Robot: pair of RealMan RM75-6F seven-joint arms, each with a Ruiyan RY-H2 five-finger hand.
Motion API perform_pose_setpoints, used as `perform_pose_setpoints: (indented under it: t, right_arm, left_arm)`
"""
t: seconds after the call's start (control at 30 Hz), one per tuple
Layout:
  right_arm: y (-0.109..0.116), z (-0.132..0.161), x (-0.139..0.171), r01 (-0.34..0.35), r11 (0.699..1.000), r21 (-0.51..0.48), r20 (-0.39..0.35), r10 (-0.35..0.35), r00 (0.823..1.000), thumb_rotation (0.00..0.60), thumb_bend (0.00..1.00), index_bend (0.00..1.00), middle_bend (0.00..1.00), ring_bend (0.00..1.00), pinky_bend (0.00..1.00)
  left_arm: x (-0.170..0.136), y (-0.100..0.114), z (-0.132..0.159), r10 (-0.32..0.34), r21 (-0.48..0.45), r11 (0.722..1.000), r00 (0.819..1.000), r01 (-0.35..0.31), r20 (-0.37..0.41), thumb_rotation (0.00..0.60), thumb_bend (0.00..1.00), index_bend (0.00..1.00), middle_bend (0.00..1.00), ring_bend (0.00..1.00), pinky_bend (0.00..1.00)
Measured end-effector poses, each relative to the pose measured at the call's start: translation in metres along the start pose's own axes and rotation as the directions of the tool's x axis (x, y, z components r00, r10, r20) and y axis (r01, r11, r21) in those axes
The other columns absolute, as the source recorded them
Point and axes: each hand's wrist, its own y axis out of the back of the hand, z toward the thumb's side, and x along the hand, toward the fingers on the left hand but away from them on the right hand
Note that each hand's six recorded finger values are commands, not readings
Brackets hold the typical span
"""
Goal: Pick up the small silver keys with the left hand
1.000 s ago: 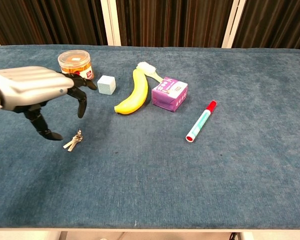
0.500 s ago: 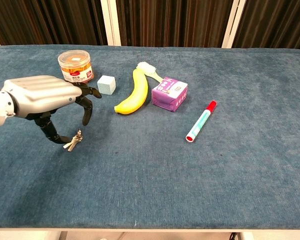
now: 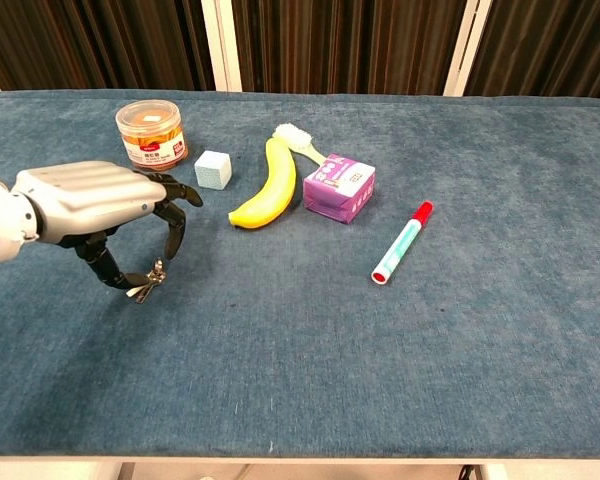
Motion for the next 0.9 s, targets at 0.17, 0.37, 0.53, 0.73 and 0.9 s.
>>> perform_pose_setpoints:
  t: [0.17, 0.37, 0.53, 0.73, 0.9]
  right_arm:
    - [0.0001, -0.0005, -0.0003, 0.002, 1.000, 0.000, 0.001, -0.002, 1.000, 0.600, 1.00, 0.25, 0.08, 0.05, 0.00]
    - [0.0004, -0.0006, -0.0005, 0.004, 1.000, -0.001, 0.001, -0.004, 1.000, 0.600, 1.00, 0.25, 0.08, 0.05, 0.00]
    - [-0.0003, -0.0003, -0.0006, 0.000, 1.000, 0.001, 0.000, 0.000, 1.000, 0.600, 1.00, 0.25, 0.08, 0.05, 0.00]
    - [-0.0003, -0.0007, -0.0005, -0.001, 1.000, -0.002, 0.003, 0.001, 1.000, 0.600, 1.00, 0.25, 0.08, 0.05, 0.00]
    - [-0.0003, -0.0008, -0.0005, -0.002, 1.000, -0.002, 0.002, 0.002, 1.000, 0.600, 1.00, 0.25, 0.08, 0.05, 0.00]
  left_arm:
    - [0.0006, -0.0004, -0.0017, 0.003, -0.004, 1.000, 1.000, -0.003, -0.002, 0.600, 0.27, 0.48, 0.09, 0.00, 0.12]
    - [0.0011, -0.0021, -0.0044, 0.003, -0.008, 1.000, 1.000, -0.003, -0.006, 0.600, 0.27, 0.51, 0.10, 0.00, 0.12]
    - [0.0012, -0.0039, -0.0060, 0.003, -0.011, 1.000, 1.000, -0.003, -0.008, 0.600, 0.27, 0.51, 0.10, 0.00, 0.12]
    - [0.0024, -0.0063, -0.0041, 0.000, -0.015, 1.000, 1.000, 0.000, -0.003, 0.600, 0.28, 0.51, 0.10, 0.00, 0.12]
    - [0.0047, -0.0086, -0.0052, -0.004, -0.021, 1.000, 1.000, 0.003, -0.008, 0.600, 0.32, 0.51, 0.11, 0.00, 0.12]
